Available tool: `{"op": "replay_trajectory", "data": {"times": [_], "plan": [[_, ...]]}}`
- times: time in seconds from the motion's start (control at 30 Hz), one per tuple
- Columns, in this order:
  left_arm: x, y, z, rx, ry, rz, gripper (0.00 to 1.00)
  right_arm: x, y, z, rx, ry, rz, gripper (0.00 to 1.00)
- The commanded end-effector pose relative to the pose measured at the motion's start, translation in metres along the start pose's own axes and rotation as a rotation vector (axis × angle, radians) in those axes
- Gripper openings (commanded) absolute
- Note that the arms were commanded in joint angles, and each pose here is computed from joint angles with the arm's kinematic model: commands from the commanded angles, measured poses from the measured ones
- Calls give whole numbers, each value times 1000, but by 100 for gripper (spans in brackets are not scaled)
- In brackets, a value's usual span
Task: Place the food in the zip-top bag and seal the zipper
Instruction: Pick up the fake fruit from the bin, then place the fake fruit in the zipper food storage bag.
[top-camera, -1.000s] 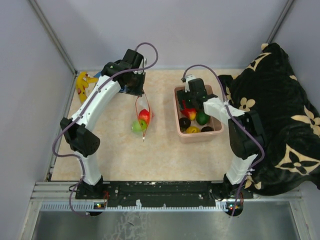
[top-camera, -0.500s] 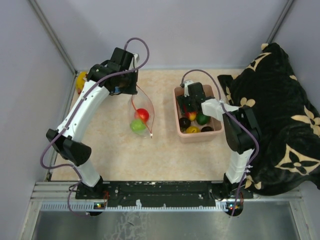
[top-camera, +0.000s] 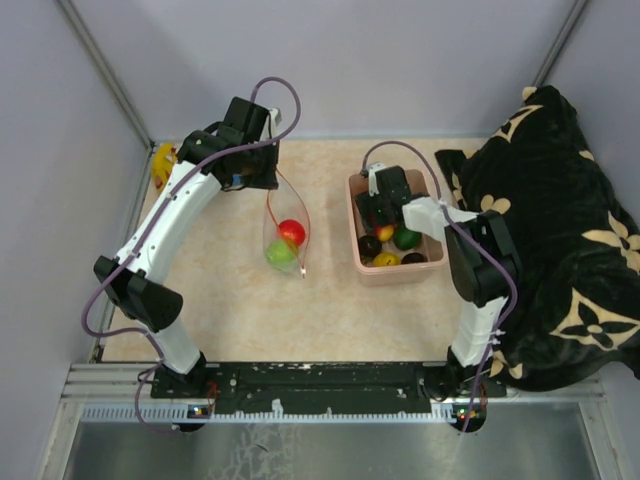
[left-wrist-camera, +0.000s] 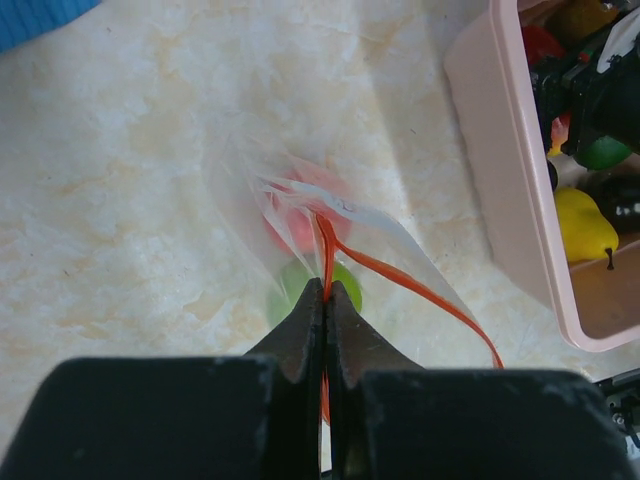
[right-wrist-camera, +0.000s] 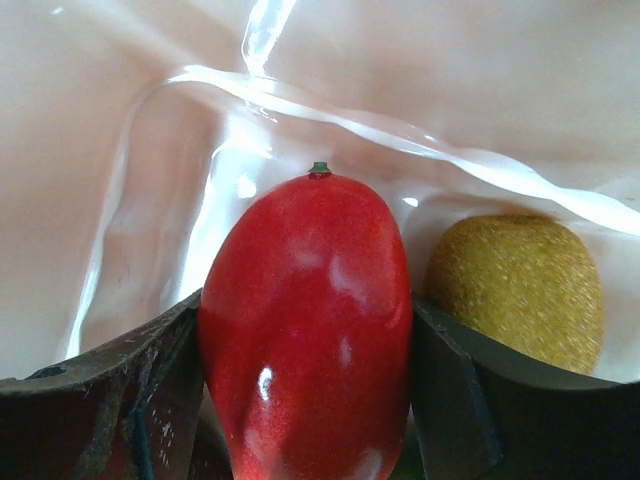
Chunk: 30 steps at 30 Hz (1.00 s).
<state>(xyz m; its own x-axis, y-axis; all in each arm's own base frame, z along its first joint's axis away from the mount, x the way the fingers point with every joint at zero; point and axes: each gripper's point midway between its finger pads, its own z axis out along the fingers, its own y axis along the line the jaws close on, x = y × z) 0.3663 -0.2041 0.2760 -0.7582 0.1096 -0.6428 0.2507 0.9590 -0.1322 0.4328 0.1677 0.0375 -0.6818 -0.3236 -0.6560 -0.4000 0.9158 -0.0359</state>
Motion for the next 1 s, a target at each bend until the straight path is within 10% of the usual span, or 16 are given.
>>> {"op": "replay_trajectory", "data": {"times": [0.0, 0.97], "plan": [[-16, -8, -11, 44, -73, -20, 0, -47, -9, -42, 27, -140, -3, 40], [-31, -30, 12, 130, -72, -74, 0, -183, 89, -272, -251, -819, 236, 36]]}}
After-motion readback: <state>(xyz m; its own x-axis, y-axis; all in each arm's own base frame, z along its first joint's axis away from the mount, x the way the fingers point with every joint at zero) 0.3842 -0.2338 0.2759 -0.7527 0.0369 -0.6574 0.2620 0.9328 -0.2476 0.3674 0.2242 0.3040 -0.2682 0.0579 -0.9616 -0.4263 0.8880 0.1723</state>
